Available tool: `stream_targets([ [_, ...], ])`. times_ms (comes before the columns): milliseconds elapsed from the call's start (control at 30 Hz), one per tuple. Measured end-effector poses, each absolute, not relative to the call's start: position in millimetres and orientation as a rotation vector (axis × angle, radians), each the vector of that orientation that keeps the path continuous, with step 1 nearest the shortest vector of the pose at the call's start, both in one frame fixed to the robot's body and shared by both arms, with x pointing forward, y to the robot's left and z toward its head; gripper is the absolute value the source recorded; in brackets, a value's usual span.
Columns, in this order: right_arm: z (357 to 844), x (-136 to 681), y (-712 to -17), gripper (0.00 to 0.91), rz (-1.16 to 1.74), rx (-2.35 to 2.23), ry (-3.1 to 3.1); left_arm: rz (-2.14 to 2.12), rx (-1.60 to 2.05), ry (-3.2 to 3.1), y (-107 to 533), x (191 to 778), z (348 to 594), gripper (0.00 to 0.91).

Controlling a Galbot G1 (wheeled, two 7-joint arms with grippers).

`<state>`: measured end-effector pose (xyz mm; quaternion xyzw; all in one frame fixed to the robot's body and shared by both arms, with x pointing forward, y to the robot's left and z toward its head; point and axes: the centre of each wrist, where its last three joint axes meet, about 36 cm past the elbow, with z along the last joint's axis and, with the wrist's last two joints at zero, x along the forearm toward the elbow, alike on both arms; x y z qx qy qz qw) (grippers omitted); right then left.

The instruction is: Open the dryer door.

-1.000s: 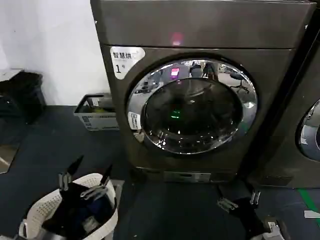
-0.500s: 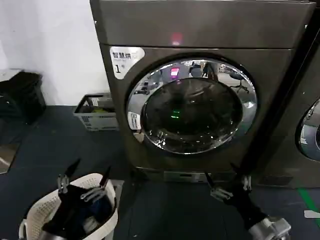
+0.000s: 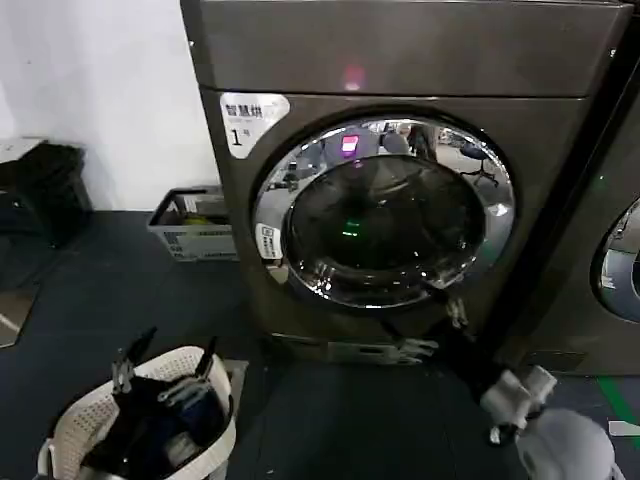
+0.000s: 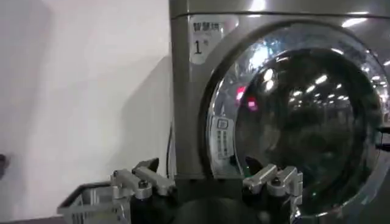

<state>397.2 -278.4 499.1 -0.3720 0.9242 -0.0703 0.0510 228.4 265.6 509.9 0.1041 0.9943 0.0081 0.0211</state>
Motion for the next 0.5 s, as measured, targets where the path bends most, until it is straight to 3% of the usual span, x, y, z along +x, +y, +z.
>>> stream_targets([
  [500,506,475,-206,0.907,-0.228,-1.359,2.719,0.047,0.404,3.113,269,230,506,0.907],
])
